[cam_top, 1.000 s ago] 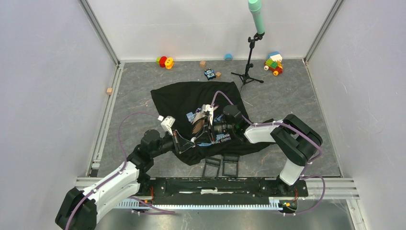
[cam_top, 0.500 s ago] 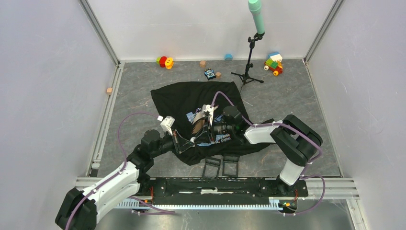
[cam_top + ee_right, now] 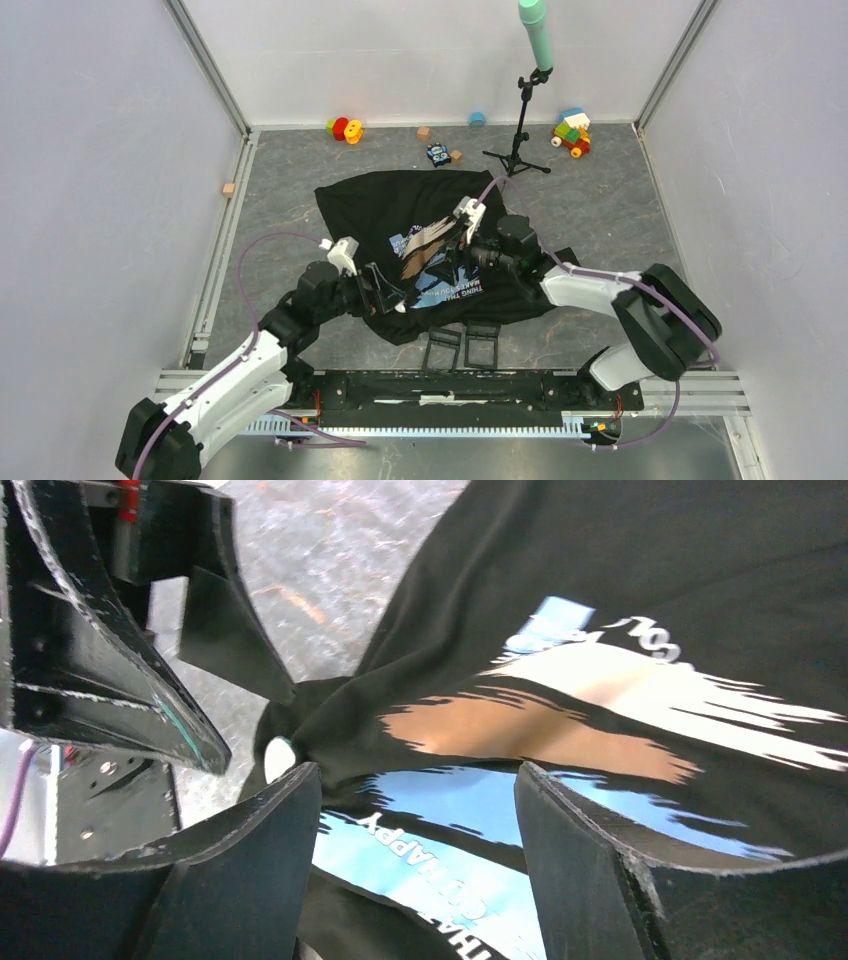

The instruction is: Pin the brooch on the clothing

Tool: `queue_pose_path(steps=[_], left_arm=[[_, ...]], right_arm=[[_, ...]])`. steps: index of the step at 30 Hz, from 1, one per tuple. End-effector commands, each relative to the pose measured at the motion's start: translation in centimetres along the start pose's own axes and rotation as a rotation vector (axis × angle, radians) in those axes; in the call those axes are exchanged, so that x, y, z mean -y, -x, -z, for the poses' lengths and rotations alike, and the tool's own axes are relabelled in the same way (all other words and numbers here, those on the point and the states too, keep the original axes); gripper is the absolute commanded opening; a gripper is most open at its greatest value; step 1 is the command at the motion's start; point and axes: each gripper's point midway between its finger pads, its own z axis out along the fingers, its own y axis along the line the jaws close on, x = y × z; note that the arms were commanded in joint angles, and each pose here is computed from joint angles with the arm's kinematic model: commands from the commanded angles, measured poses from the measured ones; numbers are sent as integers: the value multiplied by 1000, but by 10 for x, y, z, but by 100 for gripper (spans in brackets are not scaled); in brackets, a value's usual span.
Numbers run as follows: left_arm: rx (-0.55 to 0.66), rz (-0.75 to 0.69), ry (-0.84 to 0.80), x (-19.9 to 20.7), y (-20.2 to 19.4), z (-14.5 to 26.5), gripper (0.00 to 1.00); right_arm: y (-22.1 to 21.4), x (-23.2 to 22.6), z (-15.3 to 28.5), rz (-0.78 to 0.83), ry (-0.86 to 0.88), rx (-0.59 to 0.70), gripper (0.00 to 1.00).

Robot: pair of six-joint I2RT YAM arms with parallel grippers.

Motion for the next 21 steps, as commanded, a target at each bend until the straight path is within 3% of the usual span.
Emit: queue_pose_path(steps=[1,3,10,15,21], left_arm=[[60,62,211,-21,30,14,95],[61,126,328,-41,29,22,100],[29,240,480,-69,7,38,100],[-37,320,493,-79,-22,37,89],[-47,372,451,-80,-36,31,81]], right_arm=[[8,36,31,-10,-257,-22,77],[5,55,52,-17,-394,-59,79],[-25,103,145,-122,-781,-134,88],[-57,128,209,-258,-1011,-144,89],[-84,128,243,-305,-1134,-192,90]])
